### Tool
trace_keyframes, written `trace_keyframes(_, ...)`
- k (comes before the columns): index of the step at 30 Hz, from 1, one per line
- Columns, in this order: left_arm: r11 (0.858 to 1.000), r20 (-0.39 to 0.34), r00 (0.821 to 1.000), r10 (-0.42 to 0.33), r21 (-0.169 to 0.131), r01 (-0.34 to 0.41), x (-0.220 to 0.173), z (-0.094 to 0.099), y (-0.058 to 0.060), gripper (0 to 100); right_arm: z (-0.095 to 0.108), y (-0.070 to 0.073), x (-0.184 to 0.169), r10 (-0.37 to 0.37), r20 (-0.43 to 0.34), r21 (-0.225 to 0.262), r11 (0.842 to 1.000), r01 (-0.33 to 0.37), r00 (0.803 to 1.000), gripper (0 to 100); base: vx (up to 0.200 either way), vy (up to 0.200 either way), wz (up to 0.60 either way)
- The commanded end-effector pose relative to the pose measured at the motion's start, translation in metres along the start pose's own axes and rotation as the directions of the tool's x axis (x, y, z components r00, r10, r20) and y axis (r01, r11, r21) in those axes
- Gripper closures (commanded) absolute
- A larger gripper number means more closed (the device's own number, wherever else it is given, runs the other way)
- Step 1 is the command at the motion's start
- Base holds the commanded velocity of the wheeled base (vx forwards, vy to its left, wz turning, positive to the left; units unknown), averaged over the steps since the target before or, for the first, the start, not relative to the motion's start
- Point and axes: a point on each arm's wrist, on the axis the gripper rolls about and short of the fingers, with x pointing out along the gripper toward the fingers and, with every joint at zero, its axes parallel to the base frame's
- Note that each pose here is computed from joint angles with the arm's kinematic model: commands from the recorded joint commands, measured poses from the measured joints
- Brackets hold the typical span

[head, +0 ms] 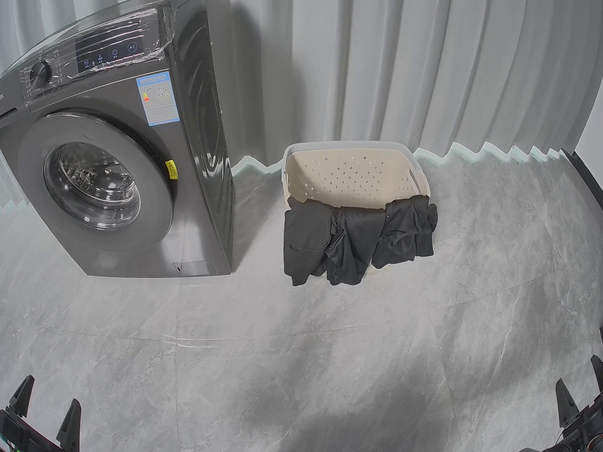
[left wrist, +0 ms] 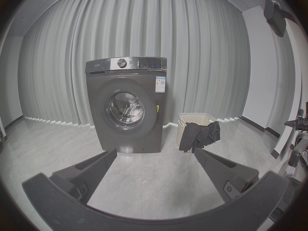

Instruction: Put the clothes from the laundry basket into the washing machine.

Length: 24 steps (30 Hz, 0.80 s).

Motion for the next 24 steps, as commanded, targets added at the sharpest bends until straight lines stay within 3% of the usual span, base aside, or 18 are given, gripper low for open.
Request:
trace_keyframes(1,1.000,-0.001,1.000,0.000,-0.001,0.000,0.0001,-0.0048,0.0002,0,-0.0044,0.0001,-0.0001,0.002,0.002,-0.001,1.000,-0.002,1.000,0,0.000,-0.200,0.00)
trace_keyframes(15,1.000,-0.001,1.000,0.000,-0.001,0.000,0.0001,-0.0048,0.0002,0,-0.0044,0.0000,-0.0001,0.001,0.002,0.000,1.000,-0.001,1.000,0,0.000,-0.200,0.00)
trace_keyframes(24,1.000,-0.001,1.000,0.000,-0.002,0.000,0.0001,-0.0048,0.0002,0,-0.0044,0.0000,-0.0001,0.001,0.002,0.000,1.000,-0.001,1.000,0,0.000,0.000,0.00)
